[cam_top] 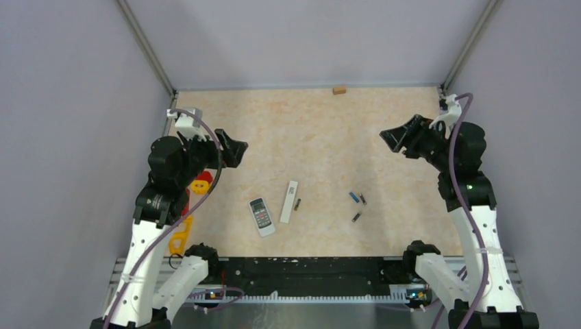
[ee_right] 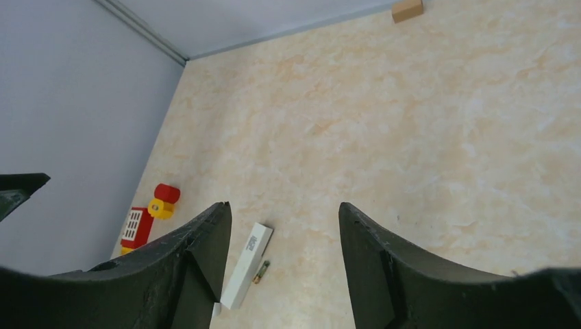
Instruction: Load the batteries into the remote control
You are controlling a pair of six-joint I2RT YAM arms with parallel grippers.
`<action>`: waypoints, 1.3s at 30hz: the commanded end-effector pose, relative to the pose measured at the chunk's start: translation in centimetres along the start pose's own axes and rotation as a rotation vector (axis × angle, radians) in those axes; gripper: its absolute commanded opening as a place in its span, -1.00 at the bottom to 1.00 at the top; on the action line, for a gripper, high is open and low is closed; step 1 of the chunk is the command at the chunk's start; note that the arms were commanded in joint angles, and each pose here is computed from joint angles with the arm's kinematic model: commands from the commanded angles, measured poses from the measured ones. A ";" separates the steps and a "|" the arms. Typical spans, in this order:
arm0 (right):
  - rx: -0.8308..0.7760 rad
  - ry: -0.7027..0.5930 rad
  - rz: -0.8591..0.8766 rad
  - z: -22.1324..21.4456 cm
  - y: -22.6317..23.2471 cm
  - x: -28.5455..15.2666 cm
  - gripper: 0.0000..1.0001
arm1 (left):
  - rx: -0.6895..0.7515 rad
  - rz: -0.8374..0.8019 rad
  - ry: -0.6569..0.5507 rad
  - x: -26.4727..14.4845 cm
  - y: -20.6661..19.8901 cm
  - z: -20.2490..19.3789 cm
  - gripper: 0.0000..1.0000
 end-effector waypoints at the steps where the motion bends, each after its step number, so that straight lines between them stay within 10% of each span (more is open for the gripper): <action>1: 0.065 -0.009 -0.016 -1.5 -1.5 1.7 0.22 | -0.054 -0.007 -0.056 1.0 0.1 0.3 0.97; 15: 0.111 0.123 -0.147 -8.6 -5.9 4.5 0.43 | -0.168 0.331 0.082 5.2 8.7 -8.5 0.97; 31: 0.138 0.300 -0.222 -13.3 -5.4 8.4 0.24 | -0.236 0.149 0.464 12.1 2.7 -18.9 0.97; 39: 0.148 0.308 -0.248 -14.3 -6.0 8.3 0.24 | -0.077 0.168 0.564 13.7 -0.7 -24.1 0.59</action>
Point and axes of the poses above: each gripper's point midway between its finger pads, its own x axis out along the fingers, its own y axis along the line the jaws close on, z = x × y, the point moved 3 cm from there along -x, back along the fingers, and after that the axes turned 6 degrees about -x, right-handed, at the moved point
